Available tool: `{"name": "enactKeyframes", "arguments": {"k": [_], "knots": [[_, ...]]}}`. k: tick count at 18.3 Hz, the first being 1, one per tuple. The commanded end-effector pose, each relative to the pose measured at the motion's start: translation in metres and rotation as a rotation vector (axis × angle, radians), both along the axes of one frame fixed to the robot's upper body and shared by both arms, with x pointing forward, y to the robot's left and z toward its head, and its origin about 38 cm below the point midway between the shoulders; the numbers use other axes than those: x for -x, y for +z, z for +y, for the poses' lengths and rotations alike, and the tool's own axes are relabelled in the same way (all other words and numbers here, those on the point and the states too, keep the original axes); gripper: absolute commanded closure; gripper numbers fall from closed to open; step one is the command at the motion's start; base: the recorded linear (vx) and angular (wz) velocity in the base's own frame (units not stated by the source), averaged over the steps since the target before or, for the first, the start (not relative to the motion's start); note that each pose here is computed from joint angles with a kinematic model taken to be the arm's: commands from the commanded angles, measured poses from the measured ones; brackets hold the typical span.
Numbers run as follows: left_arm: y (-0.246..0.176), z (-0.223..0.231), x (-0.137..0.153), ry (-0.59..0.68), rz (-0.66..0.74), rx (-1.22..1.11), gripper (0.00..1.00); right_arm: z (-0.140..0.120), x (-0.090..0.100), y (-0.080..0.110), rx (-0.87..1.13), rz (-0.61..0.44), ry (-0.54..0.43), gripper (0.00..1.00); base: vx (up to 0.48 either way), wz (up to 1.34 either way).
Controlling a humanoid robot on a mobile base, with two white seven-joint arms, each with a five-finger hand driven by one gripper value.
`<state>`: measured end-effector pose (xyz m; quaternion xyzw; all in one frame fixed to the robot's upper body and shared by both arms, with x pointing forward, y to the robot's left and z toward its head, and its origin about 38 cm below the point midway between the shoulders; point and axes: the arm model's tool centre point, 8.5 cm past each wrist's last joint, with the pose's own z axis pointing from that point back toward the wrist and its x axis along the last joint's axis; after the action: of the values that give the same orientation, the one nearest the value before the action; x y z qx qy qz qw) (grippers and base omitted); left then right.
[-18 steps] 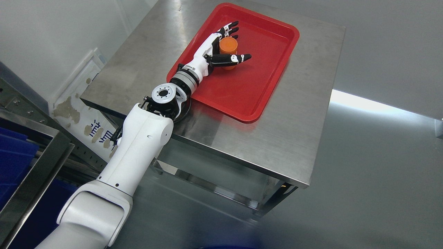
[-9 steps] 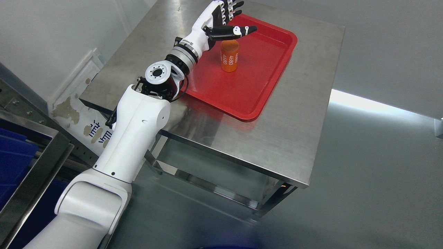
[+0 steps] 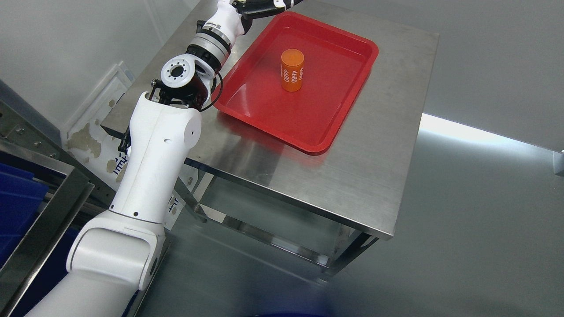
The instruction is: Grab orange capacitor from left shelf to right desk
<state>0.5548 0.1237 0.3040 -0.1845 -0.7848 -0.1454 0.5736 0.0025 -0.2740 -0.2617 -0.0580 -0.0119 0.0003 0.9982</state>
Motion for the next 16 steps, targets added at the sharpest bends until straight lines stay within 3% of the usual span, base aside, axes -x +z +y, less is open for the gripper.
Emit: {"name": "enactKeyframes", "arguments": {"k": [1,9,16], "knots": [[-0.005,0.071,0.012,0.145,-0.007,0.113,0.0,-0.011,0.007,0.001,0.018,0.002,-0.009,0.0,0.0,0.0],[-0.047,0.1,0.072,0.176,-0.015,0.099,0.0,-0.011,0.007,0.001,0.018,0.001,-0.009,0.0,0.0,0.0],[-0.057,0.106,0.069,0.311,0.092,0.168,0.0,-0.011,0.007,0.001,0.018,0.002,-0.009,0.0,0.0,0.0]]}}
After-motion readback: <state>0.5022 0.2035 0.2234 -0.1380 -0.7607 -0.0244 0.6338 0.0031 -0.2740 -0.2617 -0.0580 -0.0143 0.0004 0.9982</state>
